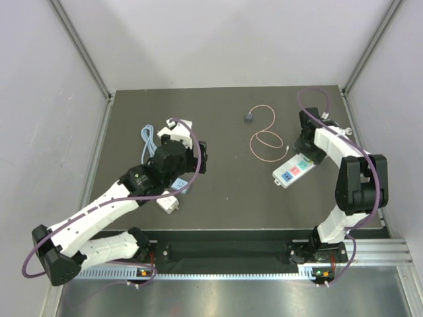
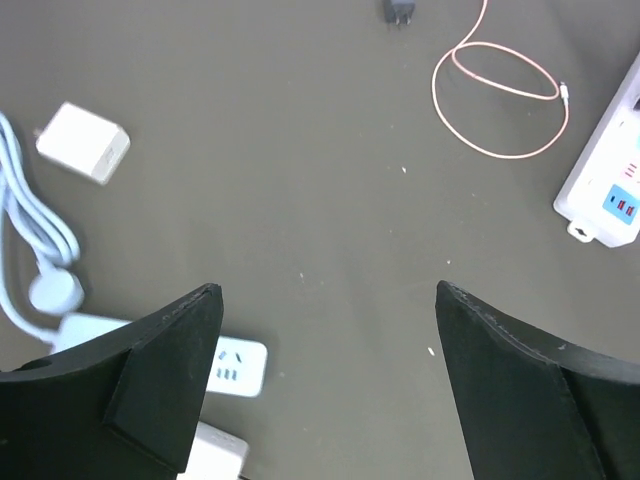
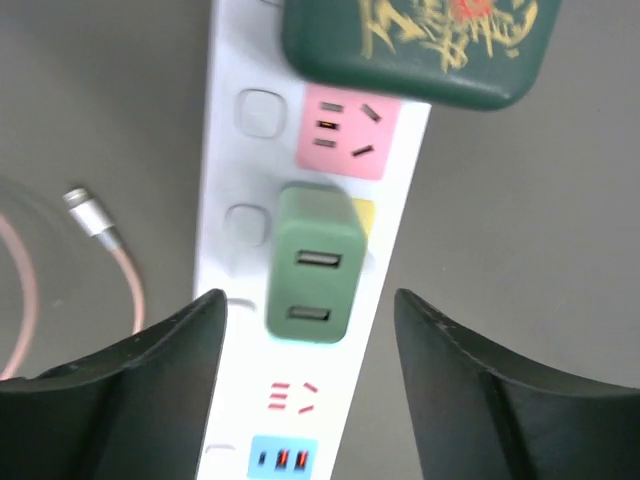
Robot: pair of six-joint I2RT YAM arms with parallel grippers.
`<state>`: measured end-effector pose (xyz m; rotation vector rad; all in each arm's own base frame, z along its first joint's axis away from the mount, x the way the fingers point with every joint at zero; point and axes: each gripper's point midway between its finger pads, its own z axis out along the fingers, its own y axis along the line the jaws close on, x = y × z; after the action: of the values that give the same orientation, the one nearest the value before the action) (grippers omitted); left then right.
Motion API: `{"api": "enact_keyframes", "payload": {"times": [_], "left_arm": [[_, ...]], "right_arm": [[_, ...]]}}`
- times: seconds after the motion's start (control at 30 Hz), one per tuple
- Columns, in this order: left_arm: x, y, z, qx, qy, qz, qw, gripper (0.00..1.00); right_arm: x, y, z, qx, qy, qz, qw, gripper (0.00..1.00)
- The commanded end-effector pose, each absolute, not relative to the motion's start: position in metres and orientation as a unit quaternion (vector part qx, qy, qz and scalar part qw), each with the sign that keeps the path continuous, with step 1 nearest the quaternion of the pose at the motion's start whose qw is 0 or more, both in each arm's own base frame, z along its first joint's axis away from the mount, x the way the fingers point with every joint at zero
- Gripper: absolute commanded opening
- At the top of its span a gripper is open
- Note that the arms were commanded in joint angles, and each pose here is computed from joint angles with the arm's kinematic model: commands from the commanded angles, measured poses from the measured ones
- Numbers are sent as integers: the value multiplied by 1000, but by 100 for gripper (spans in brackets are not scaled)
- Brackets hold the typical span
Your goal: Insert the plug
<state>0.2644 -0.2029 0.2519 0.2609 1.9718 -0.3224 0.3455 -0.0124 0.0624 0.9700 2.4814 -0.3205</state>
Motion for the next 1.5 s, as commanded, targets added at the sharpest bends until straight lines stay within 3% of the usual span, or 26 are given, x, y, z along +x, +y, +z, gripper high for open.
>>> {"api": "enact_keyframes", "payload": {"times": [0.0, 0.37, 0.47, 0.7, 0.97, 1.47], "left_arm": [[265, -200, 255, 46, 839, -144, 523, 91], [259, -140, 189, -72, 899, 35, 430, 92], [248, -125, 160, -111, 917, 55, 379, 94], [225, -74, 91, -325, 914, 110, 216, 94], [214, -64, 72, -359, 900, 148, 198, 94], [190, -92, 51, -336, 921, 113, 159, 79]], "right_arm": [[360, -6, 119, 325, 902, -81, 271, 72], [336, 11, 152, 242, 917, -14, 316, 99], [332, 24, 161, 216, 915, 30, 339, 100], [323, 65, 180, 153, 899, 150, 381, 100], [320, 80, 190, 109, 895, 185, 390, 100], [322, 93, 178, 91, 896, 216, 376, 100]]}}
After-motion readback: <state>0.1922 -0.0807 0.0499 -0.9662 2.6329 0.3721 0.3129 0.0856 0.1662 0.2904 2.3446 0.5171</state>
